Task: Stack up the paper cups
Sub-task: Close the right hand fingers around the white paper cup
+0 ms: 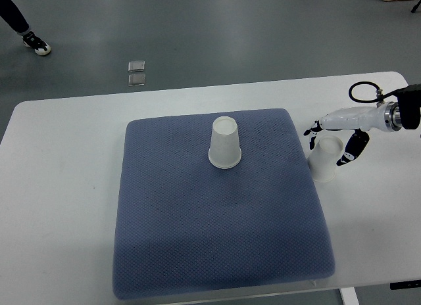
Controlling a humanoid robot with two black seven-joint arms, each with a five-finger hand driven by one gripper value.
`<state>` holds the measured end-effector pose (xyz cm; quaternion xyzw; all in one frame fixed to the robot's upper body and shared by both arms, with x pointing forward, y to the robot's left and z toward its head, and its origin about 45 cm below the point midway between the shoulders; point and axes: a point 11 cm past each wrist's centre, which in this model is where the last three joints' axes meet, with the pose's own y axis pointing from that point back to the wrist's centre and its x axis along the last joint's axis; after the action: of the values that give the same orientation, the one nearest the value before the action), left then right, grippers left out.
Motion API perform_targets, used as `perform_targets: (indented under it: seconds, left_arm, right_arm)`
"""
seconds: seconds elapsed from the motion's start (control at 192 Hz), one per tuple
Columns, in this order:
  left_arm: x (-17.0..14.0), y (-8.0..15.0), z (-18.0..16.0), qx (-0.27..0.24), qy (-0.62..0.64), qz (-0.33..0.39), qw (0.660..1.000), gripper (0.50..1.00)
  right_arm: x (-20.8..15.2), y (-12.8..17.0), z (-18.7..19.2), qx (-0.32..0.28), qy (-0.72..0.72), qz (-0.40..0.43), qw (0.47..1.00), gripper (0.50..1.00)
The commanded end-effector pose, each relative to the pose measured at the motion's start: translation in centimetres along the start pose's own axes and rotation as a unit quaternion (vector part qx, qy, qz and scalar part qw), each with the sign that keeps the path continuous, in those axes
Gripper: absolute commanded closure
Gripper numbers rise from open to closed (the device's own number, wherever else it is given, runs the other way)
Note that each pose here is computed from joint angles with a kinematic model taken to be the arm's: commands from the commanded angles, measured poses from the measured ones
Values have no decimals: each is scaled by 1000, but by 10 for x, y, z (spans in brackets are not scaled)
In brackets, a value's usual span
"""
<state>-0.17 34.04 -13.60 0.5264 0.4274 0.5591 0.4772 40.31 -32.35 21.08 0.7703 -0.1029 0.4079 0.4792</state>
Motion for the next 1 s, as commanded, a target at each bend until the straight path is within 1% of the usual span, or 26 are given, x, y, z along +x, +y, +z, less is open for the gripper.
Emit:
perform_targets:
  seconds: [0.0, 0.569, 0.652, 0.756, 0.824, 0.887, 0.923, 0.996]
  left_arm:
    - [0, 0, 1, -1, 0, 0, 1000, 500]
    - [0, 0, 1, -1, 0, -1, 1000, 500]
    - [0, 0, 0, 0, 0, 0, 1000, 500]
    - [0, 0, 0, 0, 0, 0, 1000, 500]
    - [0, 0, 0, 0, 0, -1, 1000, 500]
    - [0, 0, 0, 0, 0, 0, 1000, 500]
    - [0, 0, 0, 0, 0, 0, 1000, 500]
    - [0, 0, 0, 0, 0, 0, 1000, 500]
  right_arm:
    - [-2, -3, -1, 0, 11, 8, 1000, 593]
    - [-22, -13, 0, 1, 13, 34, 999, 599]
    - [-24, -14, 2, -1, 11, 35, 999, 607]
    - [-26, -13, 3, -3, 11, 34, 999, 638]
    - [-26, -13, 3, -2, 10, 34, 999, 693]
    - [-26, -13, 4, -3, 9, 34, 999, 709]
    - [-26, -13, 3, -2, 8, 34, 999, 736]
    - [-26, -13, 3, -2, 7, 33, 999, 758]
